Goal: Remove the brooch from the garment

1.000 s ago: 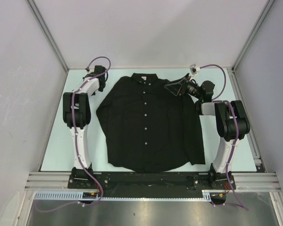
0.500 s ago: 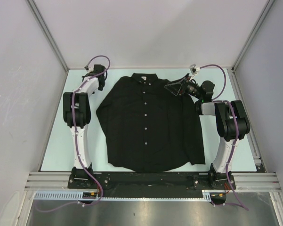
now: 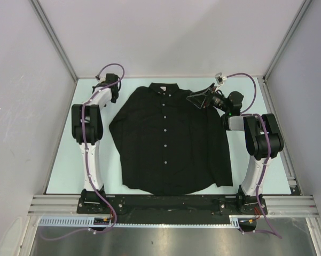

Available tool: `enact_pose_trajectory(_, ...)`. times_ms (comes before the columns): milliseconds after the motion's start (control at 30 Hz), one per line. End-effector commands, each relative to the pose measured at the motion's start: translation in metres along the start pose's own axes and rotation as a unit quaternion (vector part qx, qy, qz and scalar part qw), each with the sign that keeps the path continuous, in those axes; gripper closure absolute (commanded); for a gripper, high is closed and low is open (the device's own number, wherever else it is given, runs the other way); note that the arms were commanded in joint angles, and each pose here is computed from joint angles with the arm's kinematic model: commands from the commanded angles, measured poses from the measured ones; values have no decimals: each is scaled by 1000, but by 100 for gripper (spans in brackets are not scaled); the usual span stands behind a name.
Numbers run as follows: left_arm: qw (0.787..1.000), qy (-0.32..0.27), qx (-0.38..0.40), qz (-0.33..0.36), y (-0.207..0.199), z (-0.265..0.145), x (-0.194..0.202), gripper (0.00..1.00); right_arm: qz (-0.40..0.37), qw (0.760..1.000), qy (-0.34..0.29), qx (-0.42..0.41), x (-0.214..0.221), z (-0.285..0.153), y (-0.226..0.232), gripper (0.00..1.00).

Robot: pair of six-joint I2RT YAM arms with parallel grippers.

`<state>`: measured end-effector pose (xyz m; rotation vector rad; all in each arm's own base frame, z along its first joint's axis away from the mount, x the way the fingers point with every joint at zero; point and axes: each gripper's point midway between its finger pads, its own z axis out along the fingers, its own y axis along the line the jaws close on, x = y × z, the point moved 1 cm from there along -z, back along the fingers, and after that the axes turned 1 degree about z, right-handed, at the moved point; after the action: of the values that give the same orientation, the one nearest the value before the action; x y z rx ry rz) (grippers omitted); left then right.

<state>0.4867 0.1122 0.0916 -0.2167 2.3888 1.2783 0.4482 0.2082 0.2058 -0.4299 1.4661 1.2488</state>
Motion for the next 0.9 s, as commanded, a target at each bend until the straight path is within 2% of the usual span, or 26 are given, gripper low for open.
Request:
enact_pose_trajectory(0,999,-12,-25,-16,15,1,-15,100,-21,1000,-12,-4,-6,0,0,44)
enact_pose_trajectory(733,1000,-1,-28,8,0,13,-8,100,-16,1000,-16,-12,-6,-1,1,44)
enact_pose_trajectory(867,1000,0,-25,7,-2,13,-7,95,-17,1000,-17,-11,-7,-2,0,44)
